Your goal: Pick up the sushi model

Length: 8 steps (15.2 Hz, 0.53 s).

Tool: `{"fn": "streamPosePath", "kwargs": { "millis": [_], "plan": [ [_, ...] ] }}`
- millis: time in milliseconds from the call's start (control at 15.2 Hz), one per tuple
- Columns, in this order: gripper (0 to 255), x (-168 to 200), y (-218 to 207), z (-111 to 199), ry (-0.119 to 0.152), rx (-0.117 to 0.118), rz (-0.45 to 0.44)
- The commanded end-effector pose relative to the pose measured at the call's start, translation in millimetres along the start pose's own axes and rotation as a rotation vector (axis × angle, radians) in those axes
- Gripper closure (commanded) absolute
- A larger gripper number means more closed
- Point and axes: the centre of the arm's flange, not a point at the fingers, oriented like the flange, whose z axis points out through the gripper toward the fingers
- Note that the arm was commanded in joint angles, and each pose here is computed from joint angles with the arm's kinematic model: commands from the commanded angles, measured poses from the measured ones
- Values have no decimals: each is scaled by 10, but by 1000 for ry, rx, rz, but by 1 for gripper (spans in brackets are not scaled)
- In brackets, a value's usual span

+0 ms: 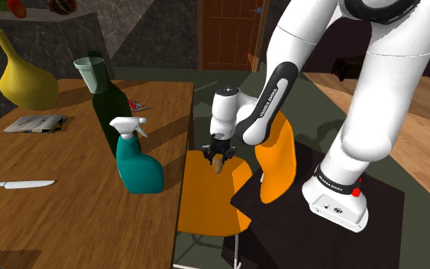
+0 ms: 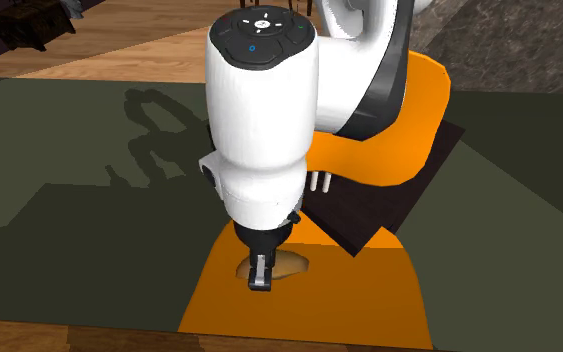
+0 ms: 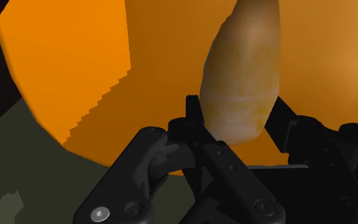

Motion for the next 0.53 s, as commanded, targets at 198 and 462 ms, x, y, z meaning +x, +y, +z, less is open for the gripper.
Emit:
{"fn": "streamPosePath", "kwargs": {
  "millis": [198,462],
  "plan": [
    [255,-10,3,-250,-1,-4,-8],
    [255,-1,-6,-461,-1,-4,-8]
  ]
}}
